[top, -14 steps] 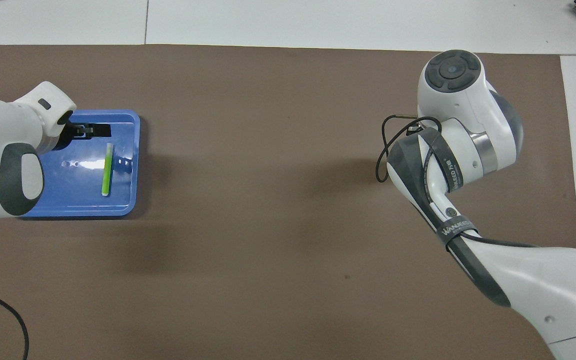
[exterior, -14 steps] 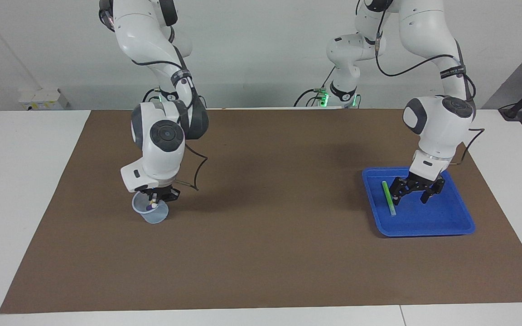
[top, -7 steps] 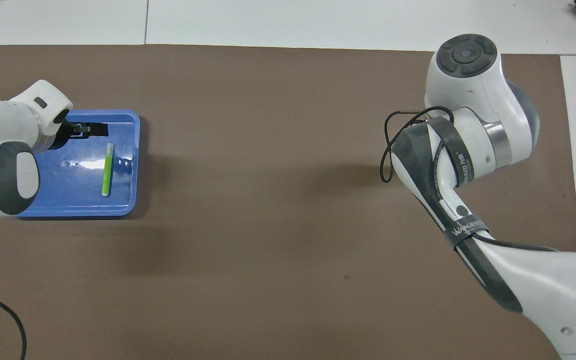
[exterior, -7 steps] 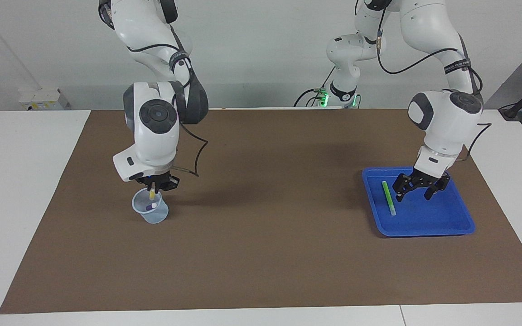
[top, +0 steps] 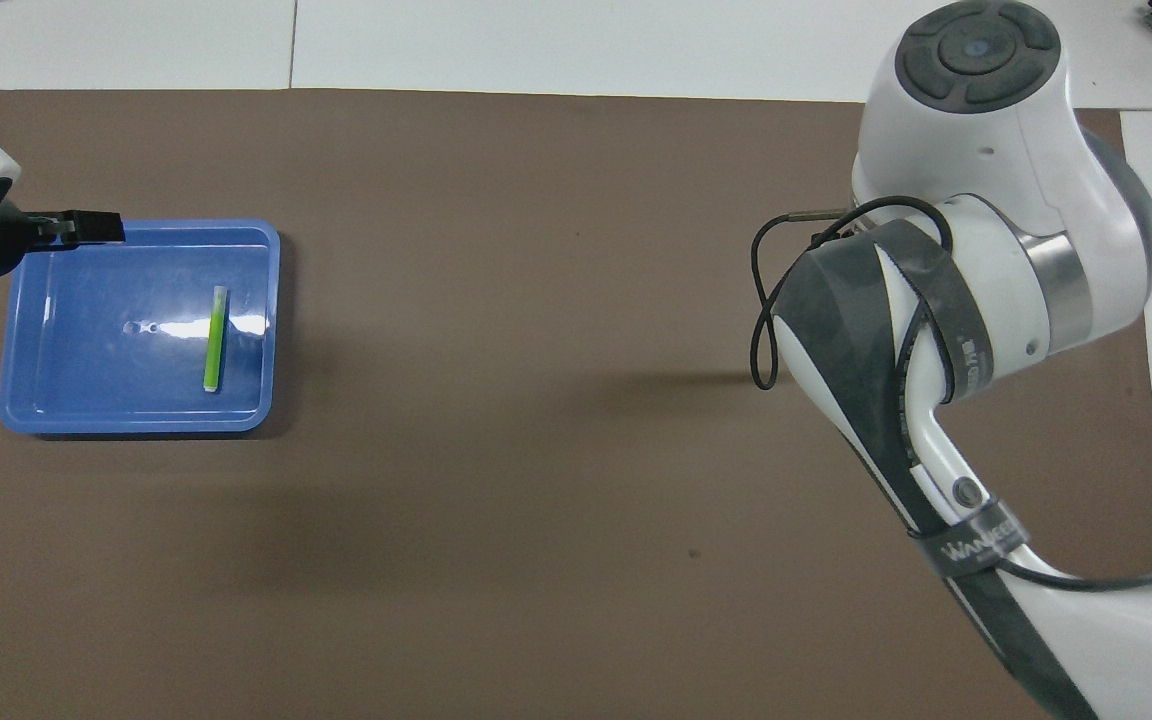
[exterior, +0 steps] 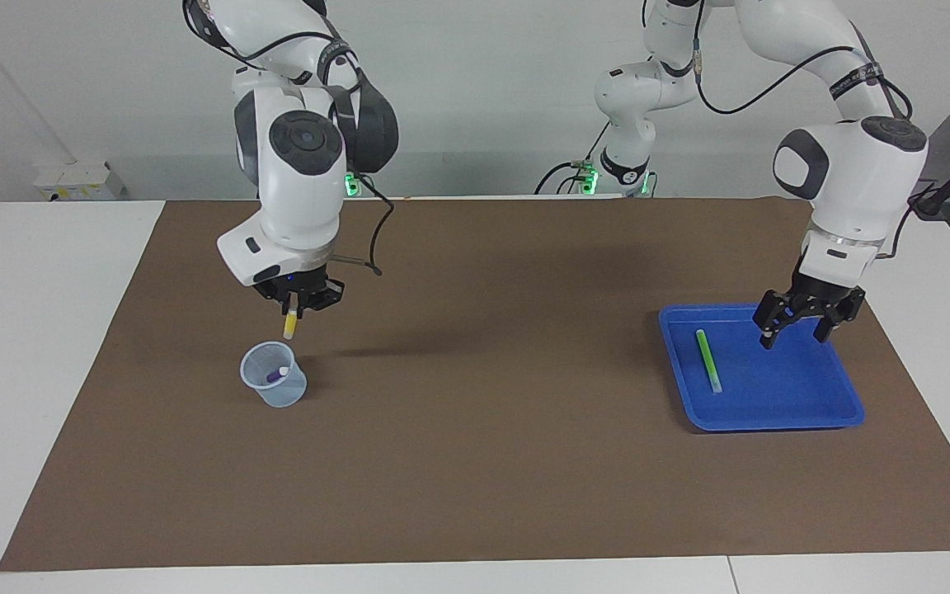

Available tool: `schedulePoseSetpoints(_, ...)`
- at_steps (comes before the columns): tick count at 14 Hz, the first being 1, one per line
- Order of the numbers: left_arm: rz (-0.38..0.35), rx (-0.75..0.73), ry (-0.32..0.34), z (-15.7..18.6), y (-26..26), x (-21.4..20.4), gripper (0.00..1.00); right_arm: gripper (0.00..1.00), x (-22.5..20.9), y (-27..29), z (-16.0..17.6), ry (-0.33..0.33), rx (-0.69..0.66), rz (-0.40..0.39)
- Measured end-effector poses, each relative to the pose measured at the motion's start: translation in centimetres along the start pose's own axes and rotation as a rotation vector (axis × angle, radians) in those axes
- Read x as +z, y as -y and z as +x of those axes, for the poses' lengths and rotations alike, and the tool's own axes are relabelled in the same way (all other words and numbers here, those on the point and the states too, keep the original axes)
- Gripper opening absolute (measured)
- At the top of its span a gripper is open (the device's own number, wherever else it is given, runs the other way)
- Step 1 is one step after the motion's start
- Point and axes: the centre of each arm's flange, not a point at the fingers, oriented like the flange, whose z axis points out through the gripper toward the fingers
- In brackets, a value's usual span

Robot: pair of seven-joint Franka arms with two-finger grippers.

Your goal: Right arm passes pens to left for tray arrangement

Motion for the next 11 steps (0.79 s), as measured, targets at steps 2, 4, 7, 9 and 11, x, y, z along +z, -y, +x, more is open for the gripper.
schedulePoseSetpoints(2,0.015,-0.037,0.020,-0.3,3.0,0.0,1.00,0.18,-2.2,1.0,-1.1,-0.001,-0.021,0.062)
schedulePoseSetpoints(4,-0.024,-0.147,0.085,-1.0,4.2,0.2,1.00,0.18,-4.1,1.2,-2.2,0.018,-0.023,0.173)
schedulePoseSetpoints(7,-0.118,-0.405,0.156,-1.5,2.4,0.1,1.00,0.18,-6.4,1.2,-2.9,0.012,0.014,0.310)
schedulePoseSetpoints(9,-0.157,-0.594,0.212,-1.8,0.3,-0.1,1.00,0.18,-7.7,1.7,-2.3,-0.024,0.116,0.423)
schedulePoseSetpoints(11,-0.216,-0.771,0.273,-2.0,-2.0,-0.3,1.00,0.18,-8.4,2.6,-1.5,-0.060,0.225,0.530)
